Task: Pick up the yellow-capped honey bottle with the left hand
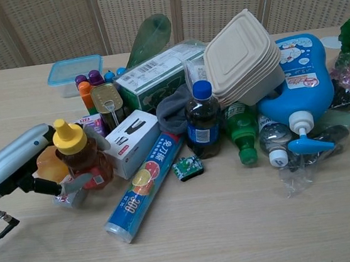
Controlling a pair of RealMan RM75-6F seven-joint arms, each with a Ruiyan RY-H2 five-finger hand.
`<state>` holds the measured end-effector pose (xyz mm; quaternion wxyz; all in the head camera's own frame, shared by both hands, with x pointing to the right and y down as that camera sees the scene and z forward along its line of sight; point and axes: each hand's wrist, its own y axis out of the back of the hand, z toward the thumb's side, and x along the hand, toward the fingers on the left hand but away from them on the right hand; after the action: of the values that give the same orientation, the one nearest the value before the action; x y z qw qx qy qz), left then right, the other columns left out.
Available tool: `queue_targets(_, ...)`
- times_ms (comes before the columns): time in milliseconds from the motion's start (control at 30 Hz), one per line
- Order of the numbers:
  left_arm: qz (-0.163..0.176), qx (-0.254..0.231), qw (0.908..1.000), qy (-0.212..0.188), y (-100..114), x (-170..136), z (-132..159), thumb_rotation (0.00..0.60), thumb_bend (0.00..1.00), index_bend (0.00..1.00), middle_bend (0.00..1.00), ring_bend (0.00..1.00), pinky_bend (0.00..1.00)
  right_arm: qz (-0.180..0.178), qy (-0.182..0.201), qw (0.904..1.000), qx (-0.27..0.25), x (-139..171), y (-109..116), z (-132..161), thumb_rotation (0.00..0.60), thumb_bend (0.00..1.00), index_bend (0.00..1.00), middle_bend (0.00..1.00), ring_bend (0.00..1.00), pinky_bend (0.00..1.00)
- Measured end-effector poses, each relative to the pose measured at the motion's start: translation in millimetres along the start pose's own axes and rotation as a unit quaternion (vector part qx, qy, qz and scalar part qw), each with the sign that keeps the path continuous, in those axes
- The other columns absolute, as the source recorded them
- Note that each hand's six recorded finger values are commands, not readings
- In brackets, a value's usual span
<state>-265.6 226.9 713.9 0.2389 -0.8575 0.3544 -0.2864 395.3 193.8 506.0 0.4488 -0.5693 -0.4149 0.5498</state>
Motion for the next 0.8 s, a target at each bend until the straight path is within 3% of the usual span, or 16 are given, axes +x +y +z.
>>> queue_targets(233,0.029,-0.042,0.9987,-0.003,30,3,9,0.600,0.74,0.50,0.44,0.32,0.45,0.002,0.004,1.0000,-0.002,-2,-2,3,0.356,0.00,0.05,0.10,0.00,0.00)
queue_targets(433,0.058,-0.081,0.9949,-0.013,69,10,29,0.600,0.73,0.49,0.43,0.31,0.45,0.007,0.005,0.9999,-0.006,-3,-8,4,0.354,0.00,0.05,0.10,0.00,0.00)
queue_targets(567,0.078,-0.106,0.9912,-0.017,105,17,46,0.600,0.73,0.48,0.43,0.31,0.44,0.007,0.006,0.9999,-0.007,-4,-9,4,0.354,0.00,0.05,0.10,0.00,0.00)
queue_targets(800,0.119,-0.109,0.9863,-0.032,176,34,75,0.600,0.73,0.48,0.43,0.31,0.44,0.007,0.006,0.9999,-0.008,-5,-10,4,0.353,0.00,0.05,0.10,0.00,0.00)
